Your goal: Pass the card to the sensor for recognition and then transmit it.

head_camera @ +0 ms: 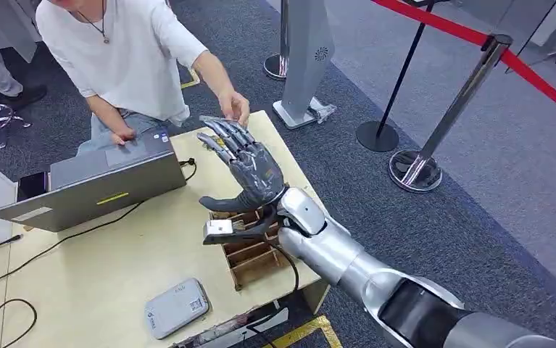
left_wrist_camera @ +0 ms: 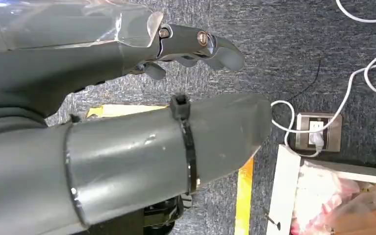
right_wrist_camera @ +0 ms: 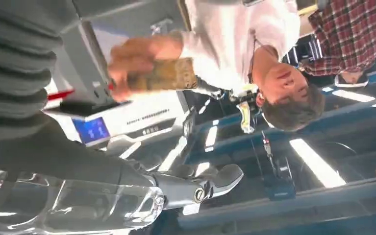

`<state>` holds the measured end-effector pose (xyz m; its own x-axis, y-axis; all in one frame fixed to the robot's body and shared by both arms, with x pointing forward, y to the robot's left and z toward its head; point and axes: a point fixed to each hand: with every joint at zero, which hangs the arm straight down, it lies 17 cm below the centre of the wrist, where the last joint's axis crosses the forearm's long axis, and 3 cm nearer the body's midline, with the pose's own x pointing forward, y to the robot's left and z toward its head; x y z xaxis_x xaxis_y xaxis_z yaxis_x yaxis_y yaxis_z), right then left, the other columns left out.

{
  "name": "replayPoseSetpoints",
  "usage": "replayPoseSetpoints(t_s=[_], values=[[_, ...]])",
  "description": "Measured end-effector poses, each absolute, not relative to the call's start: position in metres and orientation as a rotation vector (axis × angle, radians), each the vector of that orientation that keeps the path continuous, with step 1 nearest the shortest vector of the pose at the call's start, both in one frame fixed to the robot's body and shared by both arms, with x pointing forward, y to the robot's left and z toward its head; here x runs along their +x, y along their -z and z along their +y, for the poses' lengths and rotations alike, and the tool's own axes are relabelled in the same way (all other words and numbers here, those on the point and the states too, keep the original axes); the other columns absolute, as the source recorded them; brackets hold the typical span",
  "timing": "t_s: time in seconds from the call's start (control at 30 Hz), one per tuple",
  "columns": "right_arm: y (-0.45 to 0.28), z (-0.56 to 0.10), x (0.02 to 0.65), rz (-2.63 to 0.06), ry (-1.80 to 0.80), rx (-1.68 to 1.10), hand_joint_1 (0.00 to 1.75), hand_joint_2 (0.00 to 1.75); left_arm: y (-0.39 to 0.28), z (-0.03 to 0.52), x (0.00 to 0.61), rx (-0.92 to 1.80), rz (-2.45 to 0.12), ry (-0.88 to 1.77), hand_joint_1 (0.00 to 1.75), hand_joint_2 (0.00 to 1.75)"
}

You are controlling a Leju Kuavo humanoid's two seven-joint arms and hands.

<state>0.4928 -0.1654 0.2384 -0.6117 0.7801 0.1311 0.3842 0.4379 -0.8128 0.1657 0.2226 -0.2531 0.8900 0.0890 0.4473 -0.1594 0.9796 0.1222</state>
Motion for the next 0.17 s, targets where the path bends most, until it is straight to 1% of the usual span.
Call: replayPoseSetpoints(t_s=[0.17], values=[[-0.2412,-0.1580,0.4811,-2.248,-0.949,-0.753,0.00,0.00,0.2532,0.2228,0.1647,0.159,-0.456,-0.134,0.00,0.00]])
